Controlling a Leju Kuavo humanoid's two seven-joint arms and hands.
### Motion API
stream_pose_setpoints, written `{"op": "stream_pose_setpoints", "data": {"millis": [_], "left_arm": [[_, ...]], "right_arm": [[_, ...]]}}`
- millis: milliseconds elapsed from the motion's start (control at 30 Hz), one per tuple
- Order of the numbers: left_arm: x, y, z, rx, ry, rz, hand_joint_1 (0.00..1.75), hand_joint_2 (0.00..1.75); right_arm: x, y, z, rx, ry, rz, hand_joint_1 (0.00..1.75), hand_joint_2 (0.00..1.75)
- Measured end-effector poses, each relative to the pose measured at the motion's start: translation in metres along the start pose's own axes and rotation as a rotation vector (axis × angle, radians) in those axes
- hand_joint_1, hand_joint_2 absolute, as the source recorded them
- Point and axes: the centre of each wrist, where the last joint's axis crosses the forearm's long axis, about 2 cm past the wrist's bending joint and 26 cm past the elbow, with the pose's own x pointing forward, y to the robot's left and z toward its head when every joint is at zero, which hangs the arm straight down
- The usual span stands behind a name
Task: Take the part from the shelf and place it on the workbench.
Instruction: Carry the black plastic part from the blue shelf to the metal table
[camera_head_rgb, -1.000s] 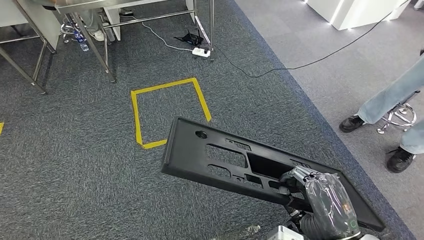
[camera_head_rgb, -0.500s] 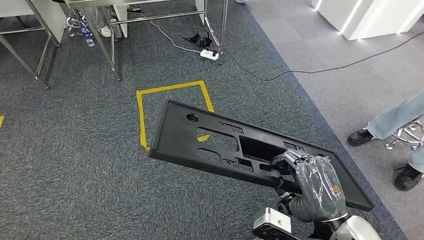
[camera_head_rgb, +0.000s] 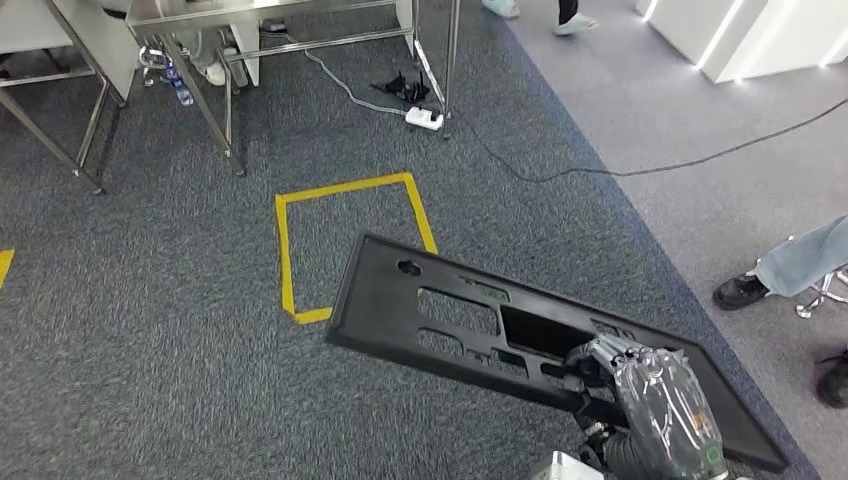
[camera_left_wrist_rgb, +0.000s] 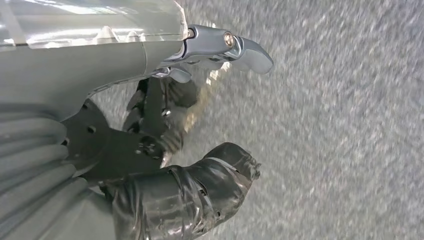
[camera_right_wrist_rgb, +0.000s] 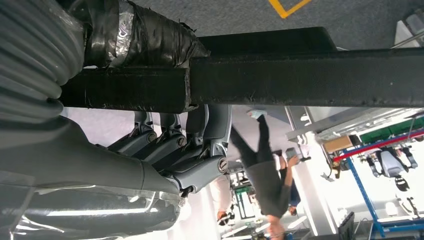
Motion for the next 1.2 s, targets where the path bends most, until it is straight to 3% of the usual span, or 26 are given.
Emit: {"op": "stream_pose_setpoints", "data": {"millis": [1200], "left_arm": [[0.0, 0.0, 0.0, -0.009, 0.005, -0.005, 0.0, 1.75]], "right_arm": [[-0.012, -0.015, 0.006, -0.047, 0.052, 0.024, 1.75, 1.75]]}}
